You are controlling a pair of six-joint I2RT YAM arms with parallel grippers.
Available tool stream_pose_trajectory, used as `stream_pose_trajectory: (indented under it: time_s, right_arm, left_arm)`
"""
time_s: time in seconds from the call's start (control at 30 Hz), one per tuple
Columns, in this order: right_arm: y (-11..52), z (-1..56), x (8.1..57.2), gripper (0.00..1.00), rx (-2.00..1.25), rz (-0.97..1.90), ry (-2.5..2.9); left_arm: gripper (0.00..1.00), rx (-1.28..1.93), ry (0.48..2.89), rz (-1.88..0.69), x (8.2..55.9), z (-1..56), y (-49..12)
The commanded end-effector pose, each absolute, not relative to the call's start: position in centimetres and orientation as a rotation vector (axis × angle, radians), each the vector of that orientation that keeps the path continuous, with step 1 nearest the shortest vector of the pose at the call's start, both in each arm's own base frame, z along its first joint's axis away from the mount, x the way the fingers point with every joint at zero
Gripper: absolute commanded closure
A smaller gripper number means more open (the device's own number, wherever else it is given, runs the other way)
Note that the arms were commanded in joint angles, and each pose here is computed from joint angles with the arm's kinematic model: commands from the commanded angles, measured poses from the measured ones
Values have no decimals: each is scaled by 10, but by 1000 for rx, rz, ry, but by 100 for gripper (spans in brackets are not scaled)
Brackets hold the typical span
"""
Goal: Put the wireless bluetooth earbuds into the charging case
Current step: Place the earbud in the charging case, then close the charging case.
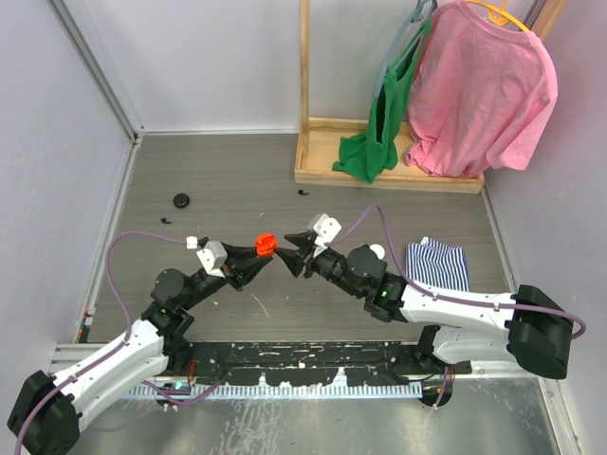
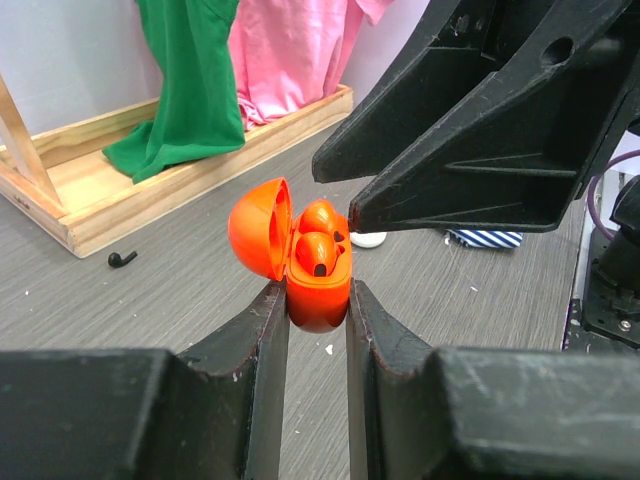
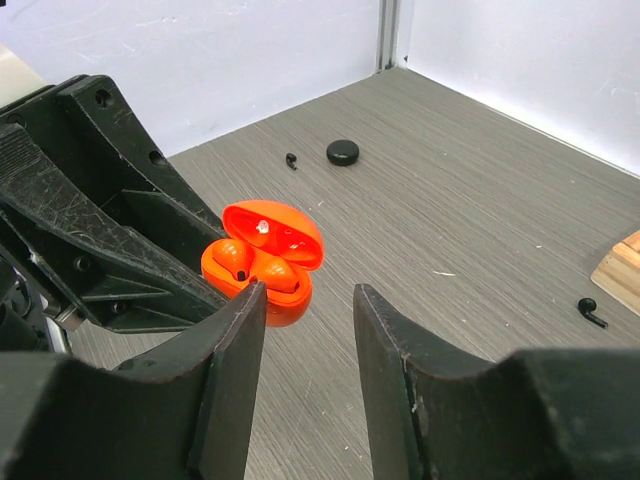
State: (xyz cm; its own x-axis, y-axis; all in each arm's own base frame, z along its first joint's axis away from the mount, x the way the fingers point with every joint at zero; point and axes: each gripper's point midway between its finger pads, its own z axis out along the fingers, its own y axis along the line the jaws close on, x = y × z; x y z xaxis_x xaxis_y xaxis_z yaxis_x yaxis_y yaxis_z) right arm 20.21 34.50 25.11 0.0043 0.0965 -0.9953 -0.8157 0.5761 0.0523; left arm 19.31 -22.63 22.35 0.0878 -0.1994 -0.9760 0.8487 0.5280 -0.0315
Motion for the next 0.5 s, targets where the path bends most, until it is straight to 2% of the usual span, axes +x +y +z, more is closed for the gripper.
stream_pose_trajectory:
  time_s: [0.0,0.3,0.47]
  right_arm:
    - [340,287,204,55,-595,825,1310]
    - [337,286,207,54,-574,806,1320]
    - [326,288,207,46,-604,781,1328]
  left_arm:
    - [93,663,1167,-863,192,242,-226]
    - [94,671,1158,-873,189,244,-227]
    - [94,684,1155,-880,187,244,-228]
